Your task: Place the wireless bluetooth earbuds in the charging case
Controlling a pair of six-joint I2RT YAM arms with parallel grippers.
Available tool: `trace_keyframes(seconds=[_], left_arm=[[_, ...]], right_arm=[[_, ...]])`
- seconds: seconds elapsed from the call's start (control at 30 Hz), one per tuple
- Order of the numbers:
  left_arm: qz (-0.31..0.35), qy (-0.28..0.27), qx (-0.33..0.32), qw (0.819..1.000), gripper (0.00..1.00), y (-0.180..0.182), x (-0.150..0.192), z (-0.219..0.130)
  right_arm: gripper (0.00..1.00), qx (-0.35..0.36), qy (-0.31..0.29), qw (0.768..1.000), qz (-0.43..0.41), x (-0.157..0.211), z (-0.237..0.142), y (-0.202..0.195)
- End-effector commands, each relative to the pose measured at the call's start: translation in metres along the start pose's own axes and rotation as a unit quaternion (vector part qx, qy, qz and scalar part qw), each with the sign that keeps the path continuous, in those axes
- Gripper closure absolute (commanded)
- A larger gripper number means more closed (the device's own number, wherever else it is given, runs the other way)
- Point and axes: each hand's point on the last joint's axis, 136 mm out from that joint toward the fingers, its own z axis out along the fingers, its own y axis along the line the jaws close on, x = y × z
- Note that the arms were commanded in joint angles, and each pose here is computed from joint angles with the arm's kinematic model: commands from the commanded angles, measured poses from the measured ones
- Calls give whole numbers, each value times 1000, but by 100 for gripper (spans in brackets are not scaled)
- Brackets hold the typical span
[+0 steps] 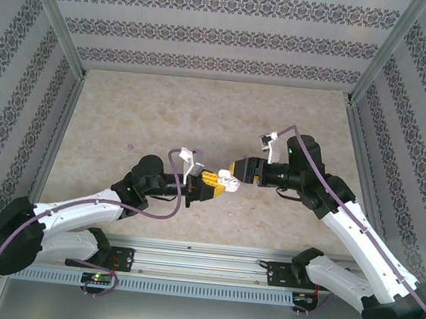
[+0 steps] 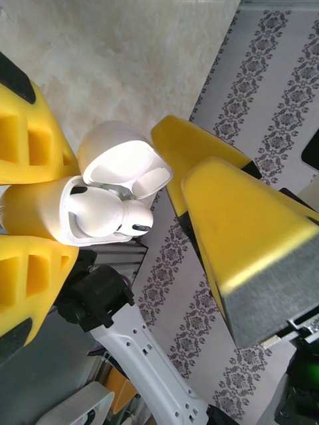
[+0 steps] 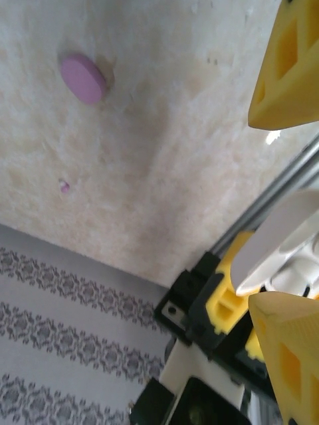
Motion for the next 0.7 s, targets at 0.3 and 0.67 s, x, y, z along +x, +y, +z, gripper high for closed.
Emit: trace_keyframes(seconds=[0.3, 0.67], left_arm=[[4, -31, 29, 999, 100, -13, -26, 7], [-25, -1, -8, 1000, 100, 1, -9, 4]], right_arm=[[38, -115, 42, 993, 6, 6, -2, 39], [39, -131, 0, 990, -60, -1, -50, 64]])
